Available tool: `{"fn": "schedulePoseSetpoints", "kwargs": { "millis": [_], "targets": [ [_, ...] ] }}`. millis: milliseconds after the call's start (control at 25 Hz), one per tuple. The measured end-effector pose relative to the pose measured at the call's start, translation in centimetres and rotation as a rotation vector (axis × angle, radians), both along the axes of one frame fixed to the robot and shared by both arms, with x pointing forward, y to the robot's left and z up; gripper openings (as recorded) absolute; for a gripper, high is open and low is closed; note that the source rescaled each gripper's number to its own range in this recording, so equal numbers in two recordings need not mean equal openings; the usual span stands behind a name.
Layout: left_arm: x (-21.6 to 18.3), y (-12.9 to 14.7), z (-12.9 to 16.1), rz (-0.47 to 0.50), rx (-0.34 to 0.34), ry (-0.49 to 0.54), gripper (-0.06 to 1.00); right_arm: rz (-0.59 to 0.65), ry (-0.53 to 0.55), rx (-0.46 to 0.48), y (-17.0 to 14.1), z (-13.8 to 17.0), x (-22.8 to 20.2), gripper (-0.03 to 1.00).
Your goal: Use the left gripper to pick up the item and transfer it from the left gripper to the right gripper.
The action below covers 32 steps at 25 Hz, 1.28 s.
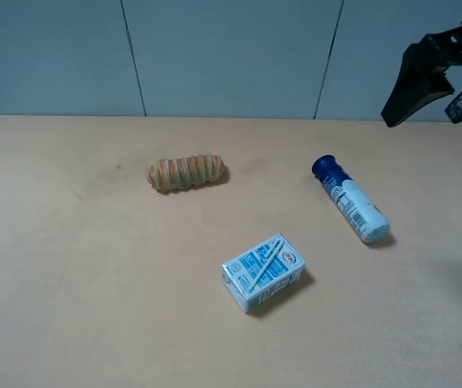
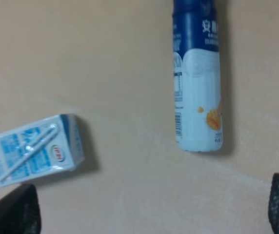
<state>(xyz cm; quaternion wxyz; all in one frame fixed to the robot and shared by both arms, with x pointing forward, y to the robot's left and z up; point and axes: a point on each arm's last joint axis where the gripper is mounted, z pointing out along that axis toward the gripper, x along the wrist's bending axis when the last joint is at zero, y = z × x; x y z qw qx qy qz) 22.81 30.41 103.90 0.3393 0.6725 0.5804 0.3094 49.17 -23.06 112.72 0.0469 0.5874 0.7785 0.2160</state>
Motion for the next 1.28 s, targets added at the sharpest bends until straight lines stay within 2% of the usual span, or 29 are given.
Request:
{"fn": "schedulePoseSetpoints", "kwargs": {
  "millis": [200,520,840,1040,1280],
  "targets": [
    [0.0,0.0,0.0,0.0,0.0,0.0,0.96,-0.015,-0.07,0.025,-0.8,1.4,-4.6,1.0],
    [0.0,0.0,0.0,0.0,0.0,0.0,0.96,-0.016,-0.149,0.041,-2.5,-0.3,-13.2,1.0],
    [0.0,0.0,0.0,0.0,0.0,0.0,0.96,-0.038,-0.387,0.043,-4.3,-3.2,-20.6,1.0],
    [0.0,0.0,0.0,0.0,0.0,0.0,0.96,-0.084,-0.561,0.057,-5.2,-4.7,-23.3,1.0],
    [0.0,0.0,0.0,0.0,0.0,0.0,0.96,-0.168,-0.656,0.002,-6.6,-6.9,-24.9,1.0]
  ]
}}
